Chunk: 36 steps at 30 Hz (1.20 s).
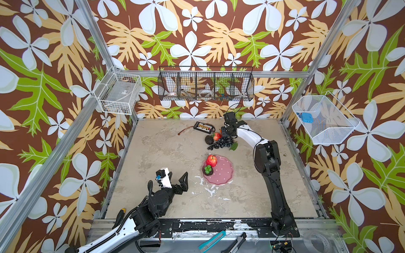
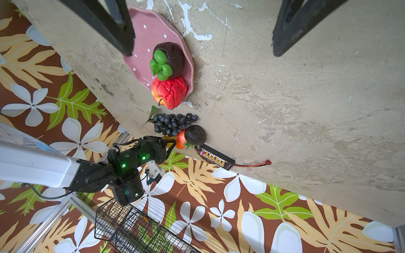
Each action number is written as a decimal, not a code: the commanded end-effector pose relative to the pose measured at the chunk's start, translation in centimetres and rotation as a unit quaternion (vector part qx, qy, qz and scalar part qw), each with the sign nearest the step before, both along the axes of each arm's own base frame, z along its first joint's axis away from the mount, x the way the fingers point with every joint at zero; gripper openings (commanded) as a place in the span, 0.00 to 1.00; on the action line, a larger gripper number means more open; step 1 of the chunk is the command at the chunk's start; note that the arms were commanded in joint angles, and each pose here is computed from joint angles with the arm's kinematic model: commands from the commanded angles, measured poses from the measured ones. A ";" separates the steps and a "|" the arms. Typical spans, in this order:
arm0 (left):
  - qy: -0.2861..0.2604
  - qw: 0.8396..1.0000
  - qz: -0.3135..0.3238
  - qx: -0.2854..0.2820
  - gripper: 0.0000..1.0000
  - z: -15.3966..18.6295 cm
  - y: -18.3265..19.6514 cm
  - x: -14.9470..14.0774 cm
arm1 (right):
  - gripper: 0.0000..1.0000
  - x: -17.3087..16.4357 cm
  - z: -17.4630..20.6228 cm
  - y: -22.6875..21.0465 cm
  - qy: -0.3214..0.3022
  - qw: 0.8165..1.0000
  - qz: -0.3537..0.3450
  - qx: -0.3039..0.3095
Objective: Arrange fruit in a fruit bowl
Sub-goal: Pick up the fruit from the top-center of the table, then place the fruit in the fruit bowl.
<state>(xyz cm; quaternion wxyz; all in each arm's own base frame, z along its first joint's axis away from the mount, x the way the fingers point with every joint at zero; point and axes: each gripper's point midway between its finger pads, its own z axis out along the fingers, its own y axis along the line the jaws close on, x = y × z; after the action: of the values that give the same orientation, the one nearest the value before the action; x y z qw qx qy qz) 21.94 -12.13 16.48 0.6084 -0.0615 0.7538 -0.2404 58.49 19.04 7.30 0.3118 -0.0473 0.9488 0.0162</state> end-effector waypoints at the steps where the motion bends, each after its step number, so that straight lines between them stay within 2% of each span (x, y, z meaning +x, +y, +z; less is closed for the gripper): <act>1: -0.010 1.000 -0.001 -0.007 0.98 0.6 -0.1 0.1 | 0.50 -0.1 1.6 -0.1 -0.012 1.000 0.007 -0.005; 8: -0.006 1.000 -0.004 0.000 0.99 0.2 -0.4 0.2 | 0.49 -1.9 4.8 0.0 -0.016 1.000 0.023 0.005; 15: -0.005 1.000 -0.002 0.002 0.98 0.2 -0.4 0.3 | 0.48 -7.8 7.1 1.0 -0.008 0.998 0.068 -0.004; 24: -0.007 1.000 -0.003 0.000 0.99 0.4 -0.4 0.2 | 0.48 -18.3 6.2 2.7 0.054 0.988 0.146 -0.024; 29: -0.008 1.000 0.000 -0.001 0.99 0.6 -0.2 0.2 | 0.49 -23.6 3.7 3.6 0.121 0.974 0.188 -0.035; 32: -0.012 1.000 0.001 -0.006 0.98 0.8 0.0 0.1 | 0.48 -25.6 2.1 3.8 0.149 0.967 0.202 -0.052; 36: -0.015 1.000 0.004 -0.011 0.99 1.0 0.2 0.0 | 0.49 -26.4 0.8 3.7 0.168 0.963 0.203 -0.057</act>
<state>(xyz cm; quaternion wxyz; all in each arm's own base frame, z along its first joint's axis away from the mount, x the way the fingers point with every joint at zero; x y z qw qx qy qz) 21.92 -12.20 17.40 0.6177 -0.0644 0.7419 -0.2527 32.67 23.18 8.71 0.1511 -0.2532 0.9547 0.0389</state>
